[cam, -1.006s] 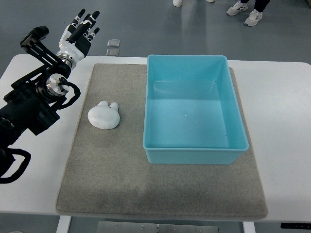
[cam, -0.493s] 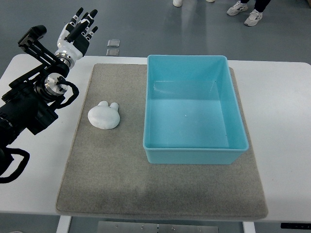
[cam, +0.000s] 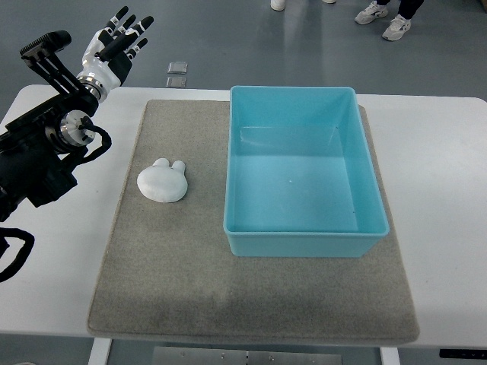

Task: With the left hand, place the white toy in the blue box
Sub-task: 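Swing the left hand over the white rabbit toy and lower fingers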

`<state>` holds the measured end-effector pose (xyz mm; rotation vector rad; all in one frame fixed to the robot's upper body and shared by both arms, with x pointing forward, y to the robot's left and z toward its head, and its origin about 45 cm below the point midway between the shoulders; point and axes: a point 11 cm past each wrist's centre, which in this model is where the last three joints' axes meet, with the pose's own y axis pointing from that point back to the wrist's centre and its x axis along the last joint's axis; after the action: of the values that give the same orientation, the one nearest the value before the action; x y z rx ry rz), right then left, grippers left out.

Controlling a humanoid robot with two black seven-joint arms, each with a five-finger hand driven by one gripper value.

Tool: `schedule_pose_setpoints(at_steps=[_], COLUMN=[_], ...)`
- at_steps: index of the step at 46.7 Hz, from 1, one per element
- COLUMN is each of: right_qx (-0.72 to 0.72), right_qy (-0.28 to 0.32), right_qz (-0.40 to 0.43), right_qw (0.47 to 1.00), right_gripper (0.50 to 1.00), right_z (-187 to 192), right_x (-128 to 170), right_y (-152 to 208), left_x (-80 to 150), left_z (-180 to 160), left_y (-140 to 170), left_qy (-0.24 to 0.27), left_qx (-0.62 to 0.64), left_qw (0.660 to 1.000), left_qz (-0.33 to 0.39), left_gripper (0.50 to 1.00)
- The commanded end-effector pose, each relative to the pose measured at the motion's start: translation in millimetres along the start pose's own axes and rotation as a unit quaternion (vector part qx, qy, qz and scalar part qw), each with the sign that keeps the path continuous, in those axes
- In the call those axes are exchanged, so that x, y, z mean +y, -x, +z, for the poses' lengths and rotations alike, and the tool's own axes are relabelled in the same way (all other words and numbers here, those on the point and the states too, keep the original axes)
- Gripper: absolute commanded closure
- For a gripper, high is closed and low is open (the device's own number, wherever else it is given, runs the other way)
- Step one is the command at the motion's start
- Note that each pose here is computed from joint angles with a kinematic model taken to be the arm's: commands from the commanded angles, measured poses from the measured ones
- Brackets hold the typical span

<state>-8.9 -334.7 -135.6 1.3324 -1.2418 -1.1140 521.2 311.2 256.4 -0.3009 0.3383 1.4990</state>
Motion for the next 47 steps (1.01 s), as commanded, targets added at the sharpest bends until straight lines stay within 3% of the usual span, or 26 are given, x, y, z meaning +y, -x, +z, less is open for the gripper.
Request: schedule_pose_setpoints(at_steps=[1, 27, 35, 47], right_qx=[0.0, 0.0, 0.0, 0.0], right_qy=[0.0, -0.001, 0.0, 0.0], right_qz=[0.001, 0.0, 0.0, 0.0], right_qw=[1.0, 1.0, 1.0, 1.0], right_gripper=[0.564, 0.564, 0.564, 0.564], right_z=[0.1, -0.2, 0.0, 0.0], right_x=[0.1, 0.0, 0.0, 0.0], right_y=[-0.4, 0.1, 0.1, 0.1], left_x=[0.7, 10.6, 19.8, 45.6], left_z=[-3.6, 14.8, 15.4, 14.9], left_y=[4.3, 47.1, 49.4, 51.5], left_qy=[-0.007, -0.053, -0.071, -0.096], left_qx=[-0.015, -0.208, -0.305, -0.453], left_qw=[1.0, 0.967, 0.933, 0.847], left_qz=[-0.011, -0.134, -0.177, -0.26], left_gripper=[0.516, 0.523, 0.523, 0.512])
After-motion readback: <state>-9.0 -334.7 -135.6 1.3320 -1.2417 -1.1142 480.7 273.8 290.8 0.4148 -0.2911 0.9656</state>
